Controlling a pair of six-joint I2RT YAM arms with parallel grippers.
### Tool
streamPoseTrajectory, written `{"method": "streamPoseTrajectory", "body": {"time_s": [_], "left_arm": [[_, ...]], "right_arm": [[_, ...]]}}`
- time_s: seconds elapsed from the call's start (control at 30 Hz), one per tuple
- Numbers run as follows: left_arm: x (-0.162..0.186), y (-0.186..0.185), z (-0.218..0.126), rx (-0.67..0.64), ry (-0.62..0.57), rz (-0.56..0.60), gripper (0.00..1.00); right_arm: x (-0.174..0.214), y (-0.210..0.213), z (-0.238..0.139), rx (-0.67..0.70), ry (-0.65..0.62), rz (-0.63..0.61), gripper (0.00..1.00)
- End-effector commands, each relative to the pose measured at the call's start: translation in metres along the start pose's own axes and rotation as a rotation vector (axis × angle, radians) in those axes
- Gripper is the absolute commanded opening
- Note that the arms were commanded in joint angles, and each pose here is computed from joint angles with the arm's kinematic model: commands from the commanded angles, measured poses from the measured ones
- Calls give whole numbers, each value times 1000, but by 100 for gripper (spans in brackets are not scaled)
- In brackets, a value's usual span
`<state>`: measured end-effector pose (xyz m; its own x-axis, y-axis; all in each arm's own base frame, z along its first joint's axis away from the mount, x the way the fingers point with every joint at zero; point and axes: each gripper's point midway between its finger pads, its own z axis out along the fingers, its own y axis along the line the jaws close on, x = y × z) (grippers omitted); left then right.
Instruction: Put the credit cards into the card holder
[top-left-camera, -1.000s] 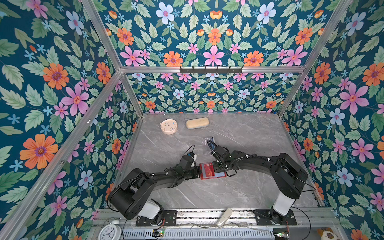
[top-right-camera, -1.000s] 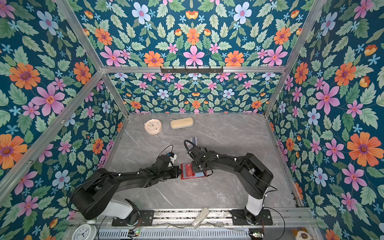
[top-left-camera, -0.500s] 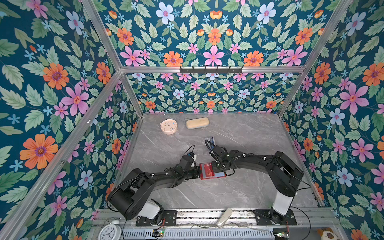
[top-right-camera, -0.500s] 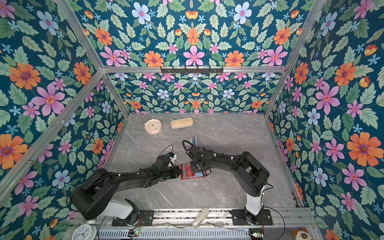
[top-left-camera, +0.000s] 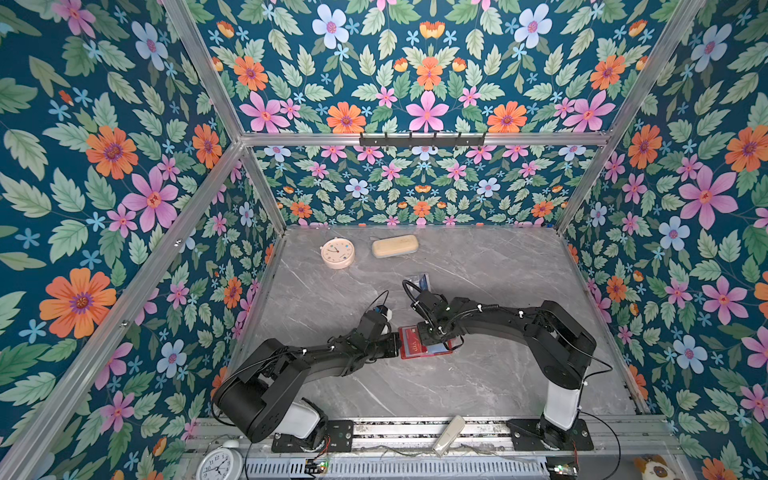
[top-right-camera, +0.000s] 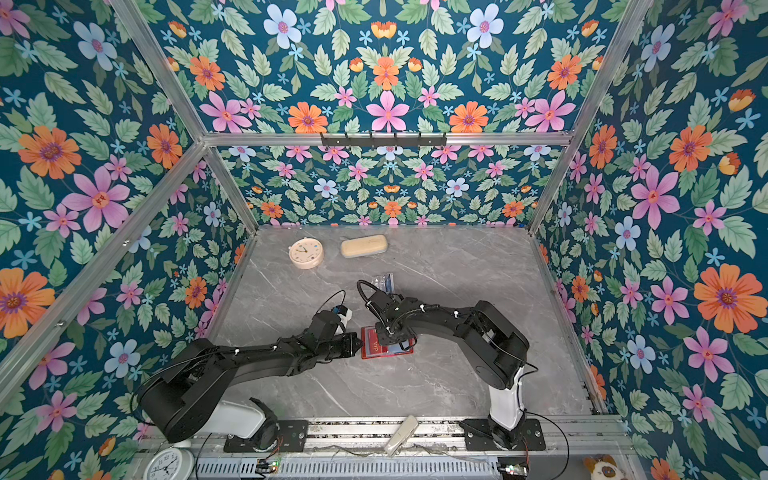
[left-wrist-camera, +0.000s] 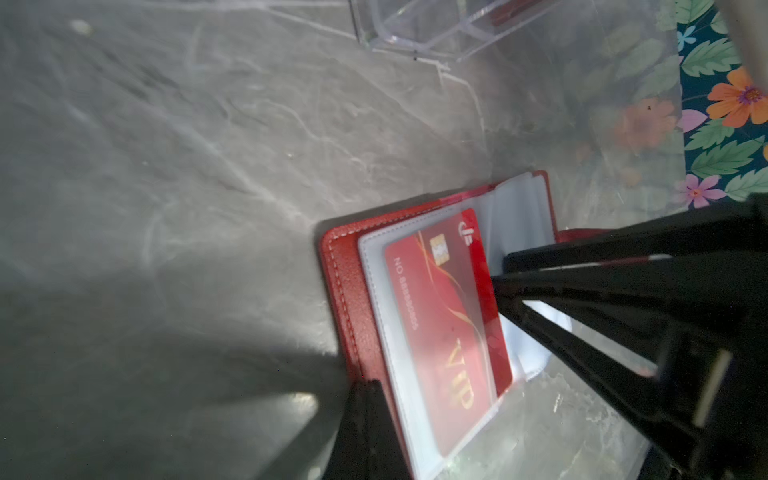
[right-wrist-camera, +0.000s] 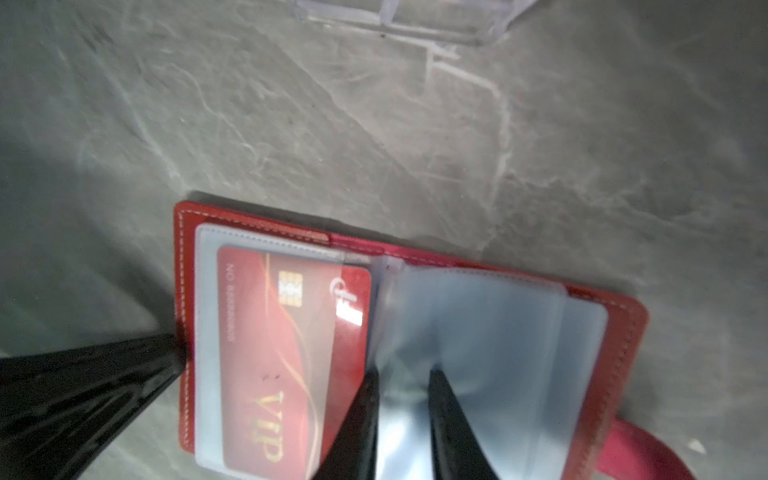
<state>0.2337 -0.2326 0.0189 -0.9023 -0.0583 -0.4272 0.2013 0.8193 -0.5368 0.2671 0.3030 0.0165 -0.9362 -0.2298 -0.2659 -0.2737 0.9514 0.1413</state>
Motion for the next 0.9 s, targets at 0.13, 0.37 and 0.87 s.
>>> {"method": "streamPoseTrajectory", "body": {"time_s": [0.13,0.37,0.87], "left_arm": [[10,13,0,-55,33,0,0],[8,10,0,-47,33,5,0],[-35,-36,-17,-5,-25,149,25]], "right_arm": [[27,-12,11,61,113,-32,31],[25,-14,4,66,87,-23,33],[3,-21,-42,-129,-114,152,34]]}}
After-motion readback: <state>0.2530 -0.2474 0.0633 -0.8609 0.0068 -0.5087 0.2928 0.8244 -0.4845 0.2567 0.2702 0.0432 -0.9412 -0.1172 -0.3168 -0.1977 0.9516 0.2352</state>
